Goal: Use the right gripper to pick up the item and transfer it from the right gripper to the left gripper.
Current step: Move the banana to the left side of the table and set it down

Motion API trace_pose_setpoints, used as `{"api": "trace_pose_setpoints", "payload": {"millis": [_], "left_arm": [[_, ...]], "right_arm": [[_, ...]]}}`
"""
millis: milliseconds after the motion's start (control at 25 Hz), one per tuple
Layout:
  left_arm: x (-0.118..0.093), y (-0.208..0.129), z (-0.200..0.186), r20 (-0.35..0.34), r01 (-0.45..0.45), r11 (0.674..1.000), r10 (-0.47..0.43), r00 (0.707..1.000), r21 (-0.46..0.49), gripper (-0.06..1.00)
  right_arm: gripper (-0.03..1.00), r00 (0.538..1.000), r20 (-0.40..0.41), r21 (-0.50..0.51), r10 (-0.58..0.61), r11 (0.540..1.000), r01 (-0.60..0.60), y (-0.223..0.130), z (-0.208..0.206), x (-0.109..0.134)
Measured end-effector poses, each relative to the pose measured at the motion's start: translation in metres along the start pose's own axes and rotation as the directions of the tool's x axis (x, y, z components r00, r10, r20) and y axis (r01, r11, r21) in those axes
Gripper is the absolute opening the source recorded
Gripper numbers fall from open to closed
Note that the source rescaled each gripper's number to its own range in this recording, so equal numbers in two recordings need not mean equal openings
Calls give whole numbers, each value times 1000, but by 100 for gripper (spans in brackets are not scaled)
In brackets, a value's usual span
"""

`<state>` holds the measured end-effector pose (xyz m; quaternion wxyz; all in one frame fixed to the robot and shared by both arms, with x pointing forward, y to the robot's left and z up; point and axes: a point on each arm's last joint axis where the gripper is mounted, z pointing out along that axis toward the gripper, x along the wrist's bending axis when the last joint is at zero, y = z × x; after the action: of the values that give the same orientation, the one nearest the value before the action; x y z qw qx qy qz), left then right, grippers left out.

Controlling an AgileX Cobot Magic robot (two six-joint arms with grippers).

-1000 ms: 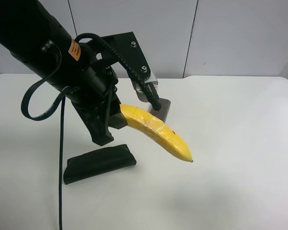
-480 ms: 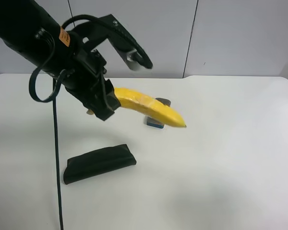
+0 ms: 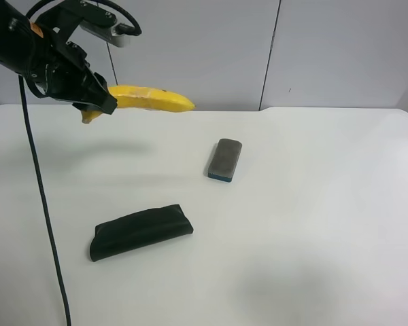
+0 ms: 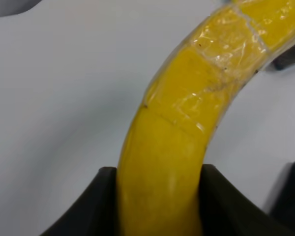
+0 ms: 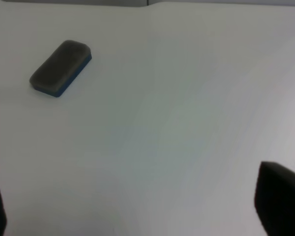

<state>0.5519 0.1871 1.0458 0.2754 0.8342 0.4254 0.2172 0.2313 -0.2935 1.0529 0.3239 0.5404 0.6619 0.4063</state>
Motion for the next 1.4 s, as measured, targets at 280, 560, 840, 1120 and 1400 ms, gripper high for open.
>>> {"api": "trace_pose_setpoints", "payload": {"millis": [280,560,840,1120,1400], "left_arm": [[44,-42,29,-57,124,990,-120,991,65,2],[64,-80,53,-63,221,970,-215,975,107,2],[71,-103,80,-67,270,946,-262,963,178,2],[67,-120,101,-47,292,923,-290,956,252,2],[67,-123,105,-44,296,918,-295,954,264,2]], "right_arm": [[100,1000,0,0,0,1000,0,0,0,0],[100,1000,0,0,0,1000,0,0,0,0],[100,1000,0,0,0,1000,0,0,0,0],[100,1000,0,0,0,1000,0,0,0,0],[100,1000,0,0,1,1000,-1,0,0,0]]}}
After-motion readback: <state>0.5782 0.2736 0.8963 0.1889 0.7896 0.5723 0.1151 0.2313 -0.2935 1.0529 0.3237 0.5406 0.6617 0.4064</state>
